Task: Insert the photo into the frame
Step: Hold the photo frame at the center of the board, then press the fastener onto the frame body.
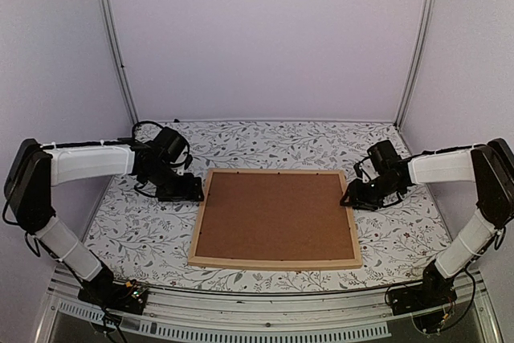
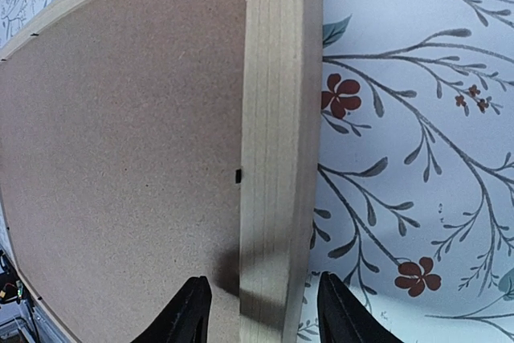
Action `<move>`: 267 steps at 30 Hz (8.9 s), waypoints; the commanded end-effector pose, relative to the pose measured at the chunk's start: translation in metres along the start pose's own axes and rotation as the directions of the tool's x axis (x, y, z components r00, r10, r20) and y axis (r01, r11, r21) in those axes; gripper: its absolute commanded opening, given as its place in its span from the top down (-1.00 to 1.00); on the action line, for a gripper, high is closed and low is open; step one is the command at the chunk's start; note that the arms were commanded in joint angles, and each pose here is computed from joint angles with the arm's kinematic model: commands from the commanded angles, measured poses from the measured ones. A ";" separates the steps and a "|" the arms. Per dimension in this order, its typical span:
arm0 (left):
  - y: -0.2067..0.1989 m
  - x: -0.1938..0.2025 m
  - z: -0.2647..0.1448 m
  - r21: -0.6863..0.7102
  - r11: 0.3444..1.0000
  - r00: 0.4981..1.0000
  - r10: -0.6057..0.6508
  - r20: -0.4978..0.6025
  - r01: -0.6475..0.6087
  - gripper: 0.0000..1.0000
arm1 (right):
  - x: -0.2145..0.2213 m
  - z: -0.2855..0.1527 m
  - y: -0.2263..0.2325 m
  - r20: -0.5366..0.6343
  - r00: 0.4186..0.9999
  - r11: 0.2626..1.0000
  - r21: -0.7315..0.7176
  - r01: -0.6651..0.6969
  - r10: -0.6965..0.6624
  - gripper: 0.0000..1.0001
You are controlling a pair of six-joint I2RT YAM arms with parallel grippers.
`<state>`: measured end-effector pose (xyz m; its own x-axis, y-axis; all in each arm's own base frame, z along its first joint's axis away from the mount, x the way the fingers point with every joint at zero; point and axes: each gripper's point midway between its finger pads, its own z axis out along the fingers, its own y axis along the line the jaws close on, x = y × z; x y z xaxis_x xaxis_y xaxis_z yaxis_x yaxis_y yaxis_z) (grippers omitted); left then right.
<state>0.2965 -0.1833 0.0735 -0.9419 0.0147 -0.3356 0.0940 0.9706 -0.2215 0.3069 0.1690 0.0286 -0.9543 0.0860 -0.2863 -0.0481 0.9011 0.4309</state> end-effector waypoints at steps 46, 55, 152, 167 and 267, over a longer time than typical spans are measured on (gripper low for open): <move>-0.048 0.034 0.053 0.214 0.977 0.995 0.005 -0.104 0.018 0.35 | -0.056 -0.004 -0.038 -0.003 0.996 0.960 0.266 0.087 -0.090 -0.01; -0.047 0.034 0.056 0.202 0.979 0.993 0.017 -0.113 0.006 0.33 | -0.069 -0.020 -0.033 0.054 0.996 0.972 0.226 0.061 -0.075 -0.01; -0.046 0.043 0.061 0.204 0.979 0.991 0.032 -0.127 -0.005 0.30 | -0.051 -0.004 -0.030 -0.069 0.993 0.933 0.341 0.112 -0.094 0.03; -0.052 0.053 0.067 0.223 0.975 0.988 0.039 -0.149 -0.005 0.30 | -0.037 0.007 -0.021 -0.092 0.991 0.922 0.368 0.123 -0.096 0.03; -0.047 0.025 0.013 -0.158 0.974 0.985 0.151 -0.079 -0.162 -0.48 | 0.028 -0.031 -0.021 -0.055 0.997 0.973 0.219 0.069 -0.059 -0.01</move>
<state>0.2529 -0.2382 0.0611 -0.9516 0.1254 -0.2806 0.1637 0.9795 -0.1175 0.2705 0.1399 0.0429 -0.9651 0.0182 -0.2613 -0.0378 0.9775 0.2076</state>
